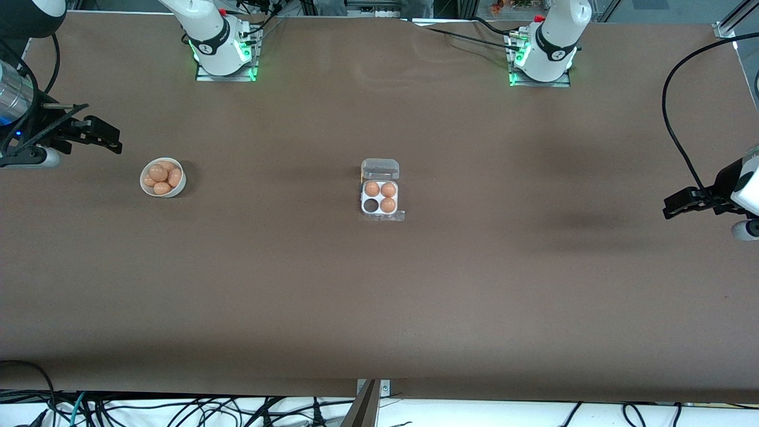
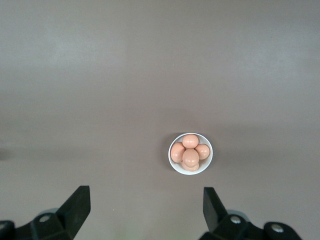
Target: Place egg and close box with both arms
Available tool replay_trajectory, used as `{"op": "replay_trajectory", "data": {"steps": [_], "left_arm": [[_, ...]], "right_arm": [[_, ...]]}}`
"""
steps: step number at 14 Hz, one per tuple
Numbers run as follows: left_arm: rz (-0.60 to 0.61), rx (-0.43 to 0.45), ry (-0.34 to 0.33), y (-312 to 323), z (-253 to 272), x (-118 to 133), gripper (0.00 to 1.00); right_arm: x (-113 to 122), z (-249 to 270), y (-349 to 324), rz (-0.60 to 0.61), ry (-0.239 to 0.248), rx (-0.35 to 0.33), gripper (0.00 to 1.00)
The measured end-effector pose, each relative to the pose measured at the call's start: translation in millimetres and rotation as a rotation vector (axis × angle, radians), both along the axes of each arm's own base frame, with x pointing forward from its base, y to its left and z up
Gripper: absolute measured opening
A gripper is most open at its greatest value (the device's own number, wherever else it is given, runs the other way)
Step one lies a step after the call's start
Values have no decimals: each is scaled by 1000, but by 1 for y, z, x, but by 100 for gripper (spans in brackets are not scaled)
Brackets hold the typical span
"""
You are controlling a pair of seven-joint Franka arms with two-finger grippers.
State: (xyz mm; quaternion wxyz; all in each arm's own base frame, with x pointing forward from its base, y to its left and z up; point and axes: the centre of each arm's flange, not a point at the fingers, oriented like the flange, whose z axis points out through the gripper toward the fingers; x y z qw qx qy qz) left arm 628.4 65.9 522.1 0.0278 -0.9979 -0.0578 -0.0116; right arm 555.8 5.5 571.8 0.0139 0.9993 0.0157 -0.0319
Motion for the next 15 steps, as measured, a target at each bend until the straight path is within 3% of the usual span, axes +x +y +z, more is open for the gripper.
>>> {"op": "replay_trajectory", "data": {"steps": [15], "left_arm": [[-8,-1,10,-5,-7,2,100]], "right_arm": [[-1,-2,0,0,8,0,100]]}}
